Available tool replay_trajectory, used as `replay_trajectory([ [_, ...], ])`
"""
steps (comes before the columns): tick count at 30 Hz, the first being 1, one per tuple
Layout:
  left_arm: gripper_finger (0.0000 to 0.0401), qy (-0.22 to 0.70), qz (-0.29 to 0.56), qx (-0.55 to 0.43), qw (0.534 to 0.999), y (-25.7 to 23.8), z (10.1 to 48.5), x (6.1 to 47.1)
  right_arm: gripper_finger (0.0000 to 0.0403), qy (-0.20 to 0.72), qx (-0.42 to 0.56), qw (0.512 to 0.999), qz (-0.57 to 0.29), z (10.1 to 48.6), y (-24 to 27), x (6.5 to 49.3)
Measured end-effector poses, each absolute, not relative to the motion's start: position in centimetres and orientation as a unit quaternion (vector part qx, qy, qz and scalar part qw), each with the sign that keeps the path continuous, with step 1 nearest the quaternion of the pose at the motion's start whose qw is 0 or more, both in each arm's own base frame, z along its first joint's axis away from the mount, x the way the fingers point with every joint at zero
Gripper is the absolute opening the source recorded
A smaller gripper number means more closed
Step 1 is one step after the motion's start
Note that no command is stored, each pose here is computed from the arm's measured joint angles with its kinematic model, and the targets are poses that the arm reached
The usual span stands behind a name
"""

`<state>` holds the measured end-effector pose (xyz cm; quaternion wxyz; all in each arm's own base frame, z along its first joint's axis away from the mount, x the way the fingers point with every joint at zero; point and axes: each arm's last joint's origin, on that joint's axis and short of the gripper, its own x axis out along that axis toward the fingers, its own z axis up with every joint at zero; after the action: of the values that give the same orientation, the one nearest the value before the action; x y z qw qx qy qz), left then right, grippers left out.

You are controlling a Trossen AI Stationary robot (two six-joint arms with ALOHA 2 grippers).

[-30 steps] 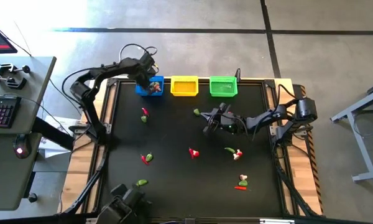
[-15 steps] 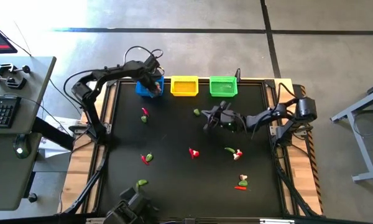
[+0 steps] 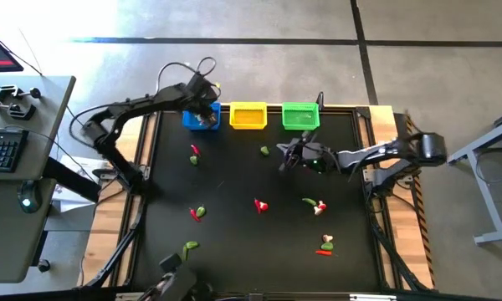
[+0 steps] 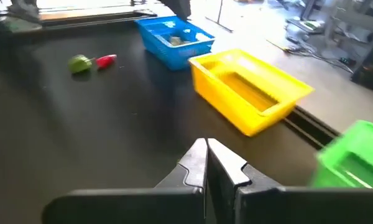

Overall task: Sort produce into baskets
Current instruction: Put the red mushroom into the blue bin

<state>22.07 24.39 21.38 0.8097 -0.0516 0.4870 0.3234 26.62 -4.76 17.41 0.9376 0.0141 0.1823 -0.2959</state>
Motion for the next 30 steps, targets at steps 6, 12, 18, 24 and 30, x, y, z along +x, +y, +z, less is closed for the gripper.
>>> replay_trajectory([
  [6,0.004,0.365,0.295,-0.045,0.882,20.5,20.8,20.0,0.0,0.232,0.063,0.913,-0.328,19.2,-3.8,23.5],
  [12,0.0019,0.261,0.238,-0.012,0.936,15.4,19.7,18.8,0.0,0.28,0.132,0.884,-0.349,19.3,-2.9,21.0],
  [18,0.0017,0.161,0.193,0.016,0.968,11.2,19.3,18.2,0.0,0.34,0.184,0.861,-0.329,18.4,-1.7,19.9],
  [24,0.0017,0.08,0.145,0.027,0.986,8.2,19.1,17.8,0.0001,0.412,0.268,0.84,-0.23,17.7,1.3,19.4],
  [30,0.0017,0.068,0.109,0.031,0.991,6.7,18.8,17.9,0.0027,0.487,0.319,0.791,-0.19,17.1,4.5,17.9],
])
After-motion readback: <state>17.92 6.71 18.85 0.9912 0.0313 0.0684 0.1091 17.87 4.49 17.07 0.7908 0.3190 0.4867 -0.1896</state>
